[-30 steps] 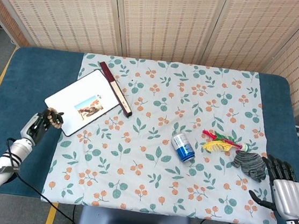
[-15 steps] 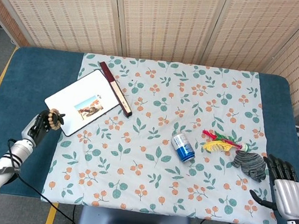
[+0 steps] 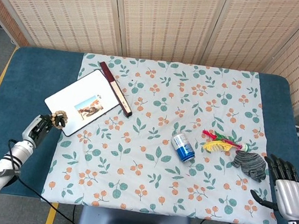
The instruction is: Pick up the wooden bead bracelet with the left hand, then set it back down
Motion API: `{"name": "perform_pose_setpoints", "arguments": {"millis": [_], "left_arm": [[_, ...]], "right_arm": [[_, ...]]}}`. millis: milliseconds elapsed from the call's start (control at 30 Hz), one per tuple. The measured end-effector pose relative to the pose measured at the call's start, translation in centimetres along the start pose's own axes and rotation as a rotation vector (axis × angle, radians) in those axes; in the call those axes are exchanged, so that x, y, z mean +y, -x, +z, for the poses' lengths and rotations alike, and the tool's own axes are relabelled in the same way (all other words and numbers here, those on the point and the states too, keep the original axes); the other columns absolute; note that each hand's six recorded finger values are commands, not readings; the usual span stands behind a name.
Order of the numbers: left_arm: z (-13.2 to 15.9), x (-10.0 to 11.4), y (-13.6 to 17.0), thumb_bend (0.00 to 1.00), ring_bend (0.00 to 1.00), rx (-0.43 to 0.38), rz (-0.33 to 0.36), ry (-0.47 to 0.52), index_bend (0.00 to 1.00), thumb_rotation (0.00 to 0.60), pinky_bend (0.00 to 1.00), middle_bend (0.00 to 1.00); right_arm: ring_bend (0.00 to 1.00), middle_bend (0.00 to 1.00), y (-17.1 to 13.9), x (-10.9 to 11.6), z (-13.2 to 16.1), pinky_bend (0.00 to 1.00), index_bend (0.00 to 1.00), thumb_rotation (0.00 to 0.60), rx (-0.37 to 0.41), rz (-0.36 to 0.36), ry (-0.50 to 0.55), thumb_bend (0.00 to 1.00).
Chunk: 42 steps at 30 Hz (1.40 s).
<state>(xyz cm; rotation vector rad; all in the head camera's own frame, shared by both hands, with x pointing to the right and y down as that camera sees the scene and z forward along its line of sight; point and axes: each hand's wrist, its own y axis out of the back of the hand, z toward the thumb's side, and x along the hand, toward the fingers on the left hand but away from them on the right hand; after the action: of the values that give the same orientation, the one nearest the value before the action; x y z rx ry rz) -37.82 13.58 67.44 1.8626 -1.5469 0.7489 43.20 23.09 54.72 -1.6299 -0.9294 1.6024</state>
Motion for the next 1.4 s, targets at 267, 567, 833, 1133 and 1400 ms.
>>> {"name": "perform_pose_setpoints", "arguments": {"millis": [267, 567, 833, 1133, 1400], "left_arm": [[-0.2, -0.7, 0.3, 1.00, 0.03, 0.008, -0.038, -0.074, 0.51, 0.600, 0.00, 0.40], [-0.9, -1.0, 0.6, 0.96, 0.03, 0.038, -0.071, -0.070, 0.40, 0.600, 0.00, 0.37], [-1.0, -0.2, 0.5, 0.64, 0.07, 0.002, -0.053, 0.002, 0.37, 0.600, 0.00, 0.45], [-2.5, 0.5, 1.3, 0.64, 0.07, -0.086, -0.048, -0.182, 0.37, 0.600, 0.00, 0.46], [-6.9, -1.9, 2.3, 0.64, 0.07, -0.108, -0.092, -0.360, 0.34, 0.600, 0.00, 0.46]], "right_arm": [[0.00, 0.00, 0.0, 0.1, -0.1, 0.00, 0.00, 0.415, -0.002, -0.002, 0.000, 0.15], [0.00, 0.00, 0.0, 0.1, -0.1, 0.00, 0.00, 0.414, -0.004, -0.004, 0.001, 0.15], [0.00, 0.00, 0.0, 0.0, 0.0, 0.00, 0.00, 0.414, 0.001, 0.001, 0.000, 0.15], [0.00, 0.00, 0.1, -0.1, 0.1, 0.00, 0.00, 0.414, 0.002, 0.007, -0.003, 0.15], [0.00, 0.00, 0.2, -0.3, 0.1, 0.00, 0.00, 0.414, 0.001, 0.012, -0.008, 0.15]]}}
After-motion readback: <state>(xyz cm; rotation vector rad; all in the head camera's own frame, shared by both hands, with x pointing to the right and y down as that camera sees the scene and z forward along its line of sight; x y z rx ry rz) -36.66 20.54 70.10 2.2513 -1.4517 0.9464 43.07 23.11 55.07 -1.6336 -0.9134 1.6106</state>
